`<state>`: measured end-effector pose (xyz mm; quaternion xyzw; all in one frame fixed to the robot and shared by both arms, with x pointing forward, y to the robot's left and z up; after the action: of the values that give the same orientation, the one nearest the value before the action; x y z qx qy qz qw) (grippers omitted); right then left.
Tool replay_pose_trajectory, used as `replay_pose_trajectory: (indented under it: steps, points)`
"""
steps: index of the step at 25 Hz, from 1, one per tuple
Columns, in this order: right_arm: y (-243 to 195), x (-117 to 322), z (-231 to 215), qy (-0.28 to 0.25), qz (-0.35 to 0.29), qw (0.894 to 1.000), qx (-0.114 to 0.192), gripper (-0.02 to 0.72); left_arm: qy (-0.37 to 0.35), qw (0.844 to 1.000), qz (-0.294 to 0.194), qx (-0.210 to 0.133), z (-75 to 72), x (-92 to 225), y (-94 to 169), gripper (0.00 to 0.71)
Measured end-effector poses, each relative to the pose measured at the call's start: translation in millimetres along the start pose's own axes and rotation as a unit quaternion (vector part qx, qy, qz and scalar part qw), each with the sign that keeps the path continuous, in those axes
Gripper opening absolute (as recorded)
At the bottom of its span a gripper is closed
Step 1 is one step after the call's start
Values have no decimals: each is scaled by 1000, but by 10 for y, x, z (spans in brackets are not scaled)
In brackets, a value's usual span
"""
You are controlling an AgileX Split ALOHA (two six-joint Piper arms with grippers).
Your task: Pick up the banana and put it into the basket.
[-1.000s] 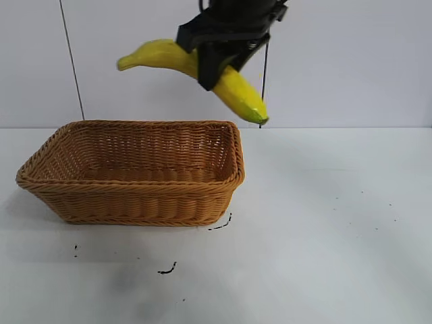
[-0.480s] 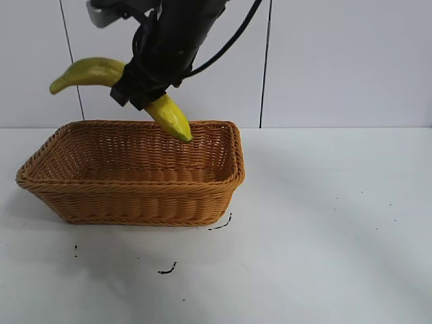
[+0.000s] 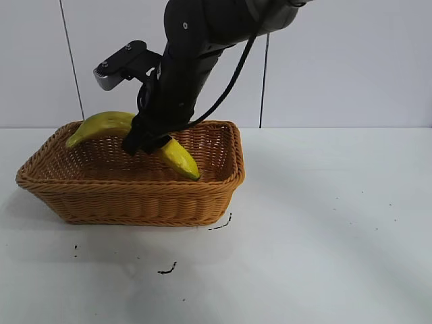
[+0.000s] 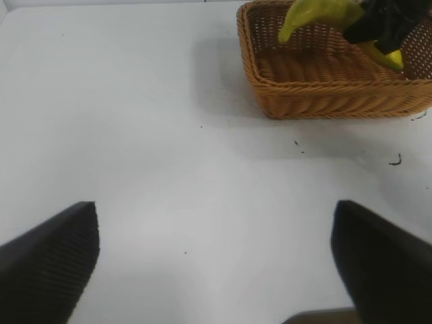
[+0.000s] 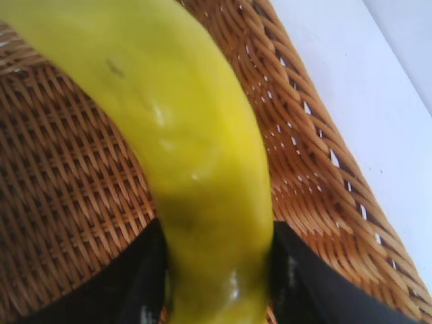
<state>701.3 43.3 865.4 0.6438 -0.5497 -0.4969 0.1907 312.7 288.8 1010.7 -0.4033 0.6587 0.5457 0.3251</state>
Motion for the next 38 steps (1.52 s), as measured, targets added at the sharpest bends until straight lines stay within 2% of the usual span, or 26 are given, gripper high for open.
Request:
replay_pose_trajectory:
  steps: [3,6,9,11,17,22,26,33,38]
  points:
    - [70,-52,-54,1,-9,1000,8,552,0,1000,0,0,0,0,0,693]
    - [204,-164,-159,2,-29,999,26,656,0,1000,0,0,0,0,0,693]
    - [361,-246,-243,-12,-42,998,36,678,0,1000,0,0,0,0,0,693]
    - [457,-263,-272,-43,-41,998,35,680,0,1000,0,0,0,0,0,693]
    - [742,-129,-325,-148,25,989,3,680,0,1000,0,0,0,0,0,693]
    - [1001,33,-597,-246,56,968,-10,680,0,1000,0,0,0,-1,0,693]
    - [1111,331,-802,-325,82,942,-23,680,0,1000,0,0,0,-1,0,693]
    - [1207,1098,-1352,-398,113,910,14,666,0,1000,0,0,0,-1,0,693]
    - [1379,1842,-1732,-453,141,879,44,666,0,1000,0,0,0,-1,0,693]
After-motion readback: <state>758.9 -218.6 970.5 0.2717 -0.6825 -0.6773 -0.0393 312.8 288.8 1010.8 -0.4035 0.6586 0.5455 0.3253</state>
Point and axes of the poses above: a point on each arm's last joint axis where the gripper is mounted, y pointing back along that axis away from the gripper, z along the wrist's bending axis when the last joint is at zero, x = y × z, the point moved 9 cm from there along -y, pointing out along that axis toward the gripper, and after that the axes turned 12 degrees about y, right-handed, at the moved point
